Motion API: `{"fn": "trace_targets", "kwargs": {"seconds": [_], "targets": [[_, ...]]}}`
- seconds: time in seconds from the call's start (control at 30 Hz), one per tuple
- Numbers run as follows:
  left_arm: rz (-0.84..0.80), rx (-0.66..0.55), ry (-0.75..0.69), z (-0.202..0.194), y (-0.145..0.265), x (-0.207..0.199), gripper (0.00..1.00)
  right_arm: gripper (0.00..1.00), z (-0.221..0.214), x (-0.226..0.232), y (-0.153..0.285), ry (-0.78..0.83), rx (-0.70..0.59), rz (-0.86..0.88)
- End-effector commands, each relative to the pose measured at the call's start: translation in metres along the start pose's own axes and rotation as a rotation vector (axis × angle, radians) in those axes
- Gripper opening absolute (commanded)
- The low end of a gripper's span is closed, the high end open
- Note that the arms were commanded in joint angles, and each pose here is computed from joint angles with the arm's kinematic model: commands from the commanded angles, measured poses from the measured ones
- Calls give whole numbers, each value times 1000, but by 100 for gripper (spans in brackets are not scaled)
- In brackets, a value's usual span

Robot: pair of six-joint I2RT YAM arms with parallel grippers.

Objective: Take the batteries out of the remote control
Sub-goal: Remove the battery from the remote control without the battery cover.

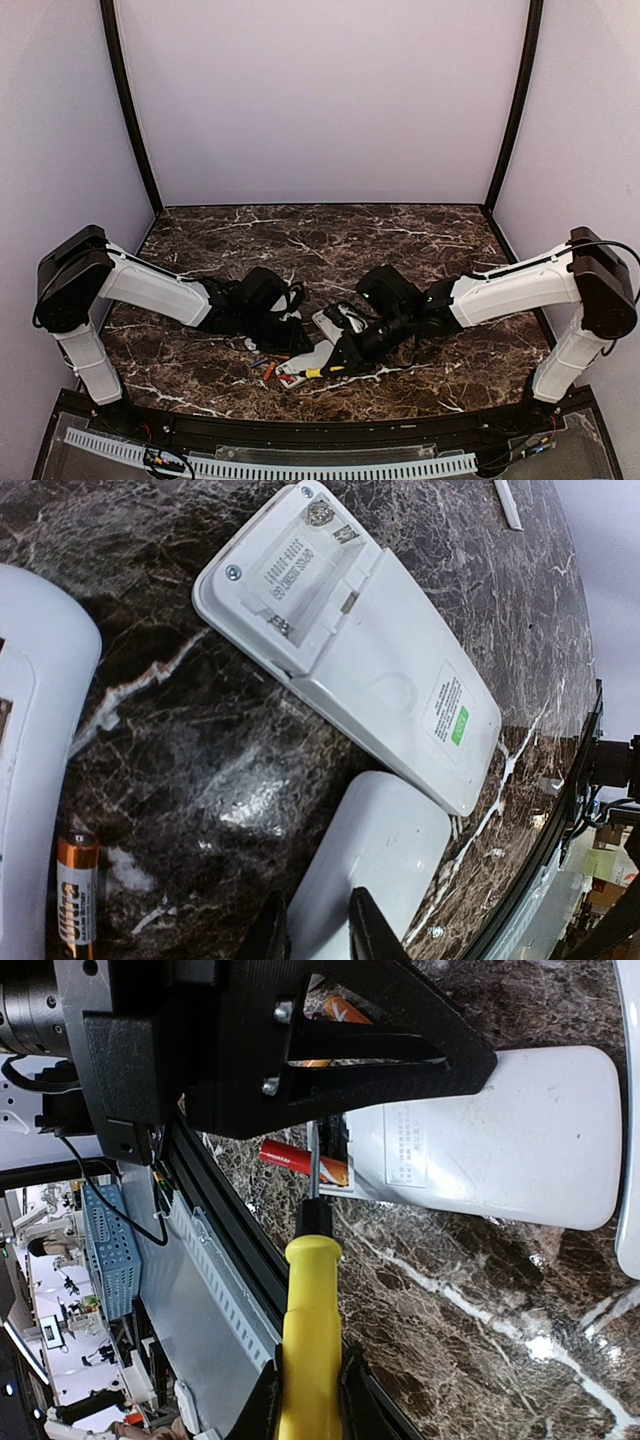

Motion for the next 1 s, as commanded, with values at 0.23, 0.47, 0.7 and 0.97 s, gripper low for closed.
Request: {"fn": "trace_targets", "kwargs": {"seconds": [0.23, 0.47, 0.7, 0.97], "targets": [[46, 58, 5, -13, 0, 6, 20, 0, -10, 22, 5, 58, 43, 8], [43, 50, -5, -10, 1, 2, 20, 0, -16, 22, 8, 51, 47, -14], [39, 41, -13, -8, 4, -1, 20, 0, -21, 20, 6, 36, 59, -37], [29, 13, -32, -1, 9, -8, 21, 0, -23, 29, 14, 47, 38, -57]]}}
Point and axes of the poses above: each gripper's point midway between its finger pads, its own y axis back along the fingers, its own x axis along the line the jaws close on, z = x × y, the point moved 10 cm from there along y, back along the fingers, and after that the axes turned 1 degree about y, right-handed, at the moved point
